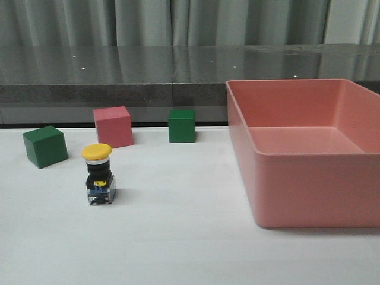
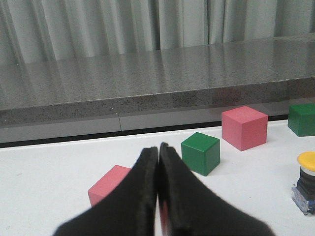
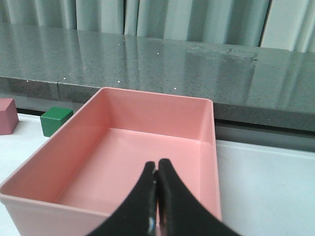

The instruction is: Place and stand button with both arms

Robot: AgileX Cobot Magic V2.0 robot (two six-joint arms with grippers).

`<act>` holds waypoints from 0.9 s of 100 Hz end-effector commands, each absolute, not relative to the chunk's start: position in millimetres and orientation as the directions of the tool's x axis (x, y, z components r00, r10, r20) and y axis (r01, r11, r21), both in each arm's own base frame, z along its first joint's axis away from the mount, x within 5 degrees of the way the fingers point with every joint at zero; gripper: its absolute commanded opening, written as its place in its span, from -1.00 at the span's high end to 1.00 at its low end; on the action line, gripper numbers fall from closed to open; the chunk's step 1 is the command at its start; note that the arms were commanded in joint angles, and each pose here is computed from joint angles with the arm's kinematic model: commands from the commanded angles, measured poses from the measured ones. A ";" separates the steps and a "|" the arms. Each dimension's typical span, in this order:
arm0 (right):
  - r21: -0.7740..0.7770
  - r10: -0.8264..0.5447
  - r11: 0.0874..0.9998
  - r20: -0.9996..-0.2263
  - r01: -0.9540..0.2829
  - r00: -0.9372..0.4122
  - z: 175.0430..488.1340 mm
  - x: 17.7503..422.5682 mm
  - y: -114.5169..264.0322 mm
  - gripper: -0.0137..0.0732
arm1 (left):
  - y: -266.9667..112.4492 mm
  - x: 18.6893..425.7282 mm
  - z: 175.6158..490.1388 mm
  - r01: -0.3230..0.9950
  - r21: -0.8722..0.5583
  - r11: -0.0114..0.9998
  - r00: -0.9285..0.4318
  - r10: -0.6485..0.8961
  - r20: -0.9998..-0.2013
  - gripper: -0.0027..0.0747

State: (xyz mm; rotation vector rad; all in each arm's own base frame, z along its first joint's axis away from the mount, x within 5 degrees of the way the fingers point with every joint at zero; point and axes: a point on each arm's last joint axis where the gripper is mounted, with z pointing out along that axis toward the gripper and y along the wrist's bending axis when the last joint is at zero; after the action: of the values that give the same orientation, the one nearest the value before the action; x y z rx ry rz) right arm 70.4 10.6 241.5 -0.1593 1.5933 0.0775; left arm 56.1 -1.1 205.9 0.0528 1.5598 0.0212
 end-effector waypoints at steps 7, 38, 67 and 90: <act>-0.061 -0.046 0.989 -0.993 -0.136 0.110 236.9 60.4 8.7 0.83 | -1.1 54.5 204.9 0.016 0.035 0.999 0.094 0.033 -0.995 0.98; -0.030 -0.024 0.999 -0.984 -0.029 0.179 218.0 52.9 2.0 0.83 | -1.1 54.5 204.9 0.016 0.035 0.999 0.094 0.033 -0.995 0.98; -0.029 -0.024 0.999 -0.985 -0.025 0.169 215.9 53.3 1.7 0.83 | -1.1 54.5 204.9 0.016 0.035 0.999 0.094 0.033 -0.995 0.98; -0.029 -0.024 0.999 -0.985 -0.025 0.169 215.9 53.3 1.7 0.83 | -1.1 54.5 204.9 0.016 0.035 0.999 0.094 0.033 -0.995 0.98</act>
State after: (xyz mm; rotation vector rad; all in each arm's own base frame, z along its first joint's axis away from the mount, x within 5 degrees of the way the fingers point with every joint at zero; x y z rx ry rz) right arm 56.7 1.8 202.7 -0.0393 1.5231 0.0096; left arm 56.1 -1.1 205.9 0.0516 1.5599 0.0199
